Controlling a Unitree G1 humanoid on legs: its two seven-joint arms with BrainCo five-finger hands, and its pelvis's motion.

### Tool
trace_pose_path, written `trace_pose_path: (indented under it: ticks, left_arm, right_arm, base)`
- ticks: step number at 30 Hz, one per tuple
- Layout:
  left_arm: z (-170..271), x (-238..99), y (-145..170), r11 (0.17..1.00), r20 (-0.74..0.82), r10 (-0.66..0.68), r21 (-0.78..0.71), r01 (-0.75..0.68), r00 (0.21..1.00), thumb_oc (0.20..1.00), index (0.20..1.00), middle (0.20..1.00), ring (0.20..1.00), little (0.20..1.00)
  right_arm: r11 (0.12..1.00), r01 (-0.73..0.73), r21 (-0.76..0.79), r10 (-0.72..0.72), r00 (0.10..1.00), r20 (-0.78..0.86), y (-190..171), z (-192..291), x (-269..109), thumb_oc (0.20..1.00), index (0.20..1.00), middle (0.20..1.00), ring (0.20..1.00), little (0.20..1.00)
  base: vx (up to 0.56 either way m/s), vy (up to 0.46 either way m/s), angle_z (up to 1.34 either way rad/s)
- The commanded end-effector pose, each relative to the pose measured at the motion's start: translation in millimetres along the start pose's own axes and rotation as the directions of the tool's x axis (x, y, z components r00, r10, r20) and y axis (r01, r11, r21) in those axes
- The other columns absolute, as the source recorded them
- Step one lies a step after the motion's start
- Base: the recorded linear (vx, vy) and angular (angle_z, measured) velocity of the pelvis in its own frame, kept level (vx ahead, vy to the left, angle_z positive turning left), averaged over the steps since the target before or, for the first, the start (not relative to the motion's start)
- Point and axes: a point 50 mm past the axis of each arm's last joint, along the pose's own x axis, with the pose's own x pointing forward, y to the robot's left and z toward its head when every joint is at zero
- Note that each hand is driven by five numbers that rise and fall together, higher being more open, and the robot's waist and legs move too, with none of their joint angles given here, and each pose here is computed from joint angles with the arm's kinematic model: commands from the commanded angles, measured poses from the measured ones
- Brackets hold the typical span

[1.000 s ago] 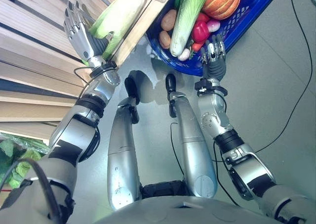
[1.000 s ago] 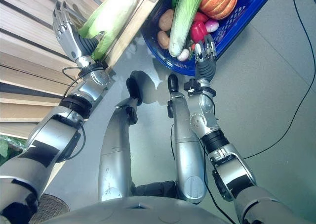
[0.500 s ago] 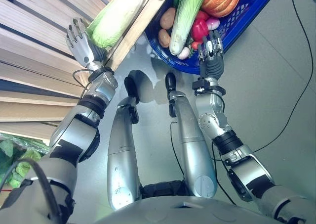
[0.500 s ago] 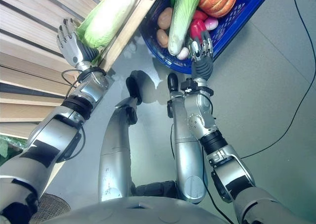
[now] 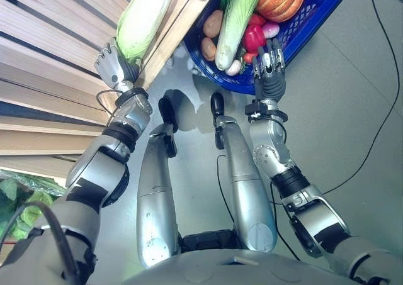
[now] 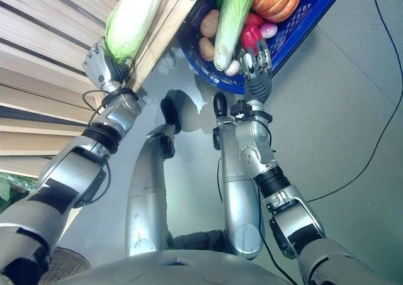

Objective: Pick up fruits and vegetables into the basket

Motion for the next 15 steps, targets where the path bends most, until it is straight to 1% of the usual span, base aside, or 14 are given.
trace_pose_path:
  ticks: [1, 6, 10, 13, 15]
  left_arm:
    - [-21.1, 5.7, 11.5, 0.992, -0.018, 0.124, 0.015, -0.124, 0.992, 0.2, 0.2, 0.2, 0.2, 0.2]
    - [-41.4, 6.9, 22.6, 0.978, -0.016, 0.211, 0.014, -0.21, 0.977, 0.2, 0.2, 0.2, 0.2, 0.2]
    - [-56.1, 6.7, 28.7, 0.972, -0.006, 0.236, 0.021, -0.235, 0.972, 0.2, 0.2, 0.2, 0.2, 0.2]
    - [-68.9, -1.0, 30.3, 0.969, 0.007, 0.248, 0.001, -0.248, 0.969, 0.2, 0.2, 0.2, 0.2, 0.2]
    - [-79.0, -13.8, 27.8, 0.972, 0.02, 0.234, -0.025, -0.234, 0.972, 0.2, 0.2, 0.2, 0.2, 0.2]
  right_arm:
    - [0.996, -0.044, 0.073, 0.039, 0.997, 0.074, 8.9, 8.3, -14.3, 1.0, 1.0, 1.0, 1.0, 1.0]
    - [0.997, -0.051, 0.066, 0.046, 0.997, 0.067, 2.1, 7.8, -22.4, 1.0, 1.0, 1.0, 1.0, 1.0]
    - [0.997, -0.047, 0.057, 0.044, 0.997, 0.067, -1.1, 9.3, -24.3, 1.0, 1.0, 1.0, 1.0, 1.0]
    - [0.998, -0.053, 0.043, 0.051, 0.997, 0.05, -7.4, 7.9, -28.4, 1.0, 1.0, 1.0, 1.0, 1.0]
    - [0.998, -0.052, 0.031, 0.051, 0.998, 0.042, -13.7, 8.2, -32.9, 1.0, 1.0, 1.0, 1.0, 1.0]
  base:
    - [0.03, -0.002, -0.01]
    - [0.03, -0.006, -0.01]
    - [0.03, -0.005, 0.05]
    - [0.08, 0.008, 0.12]
    - [0.08, 0.006, 0.1]
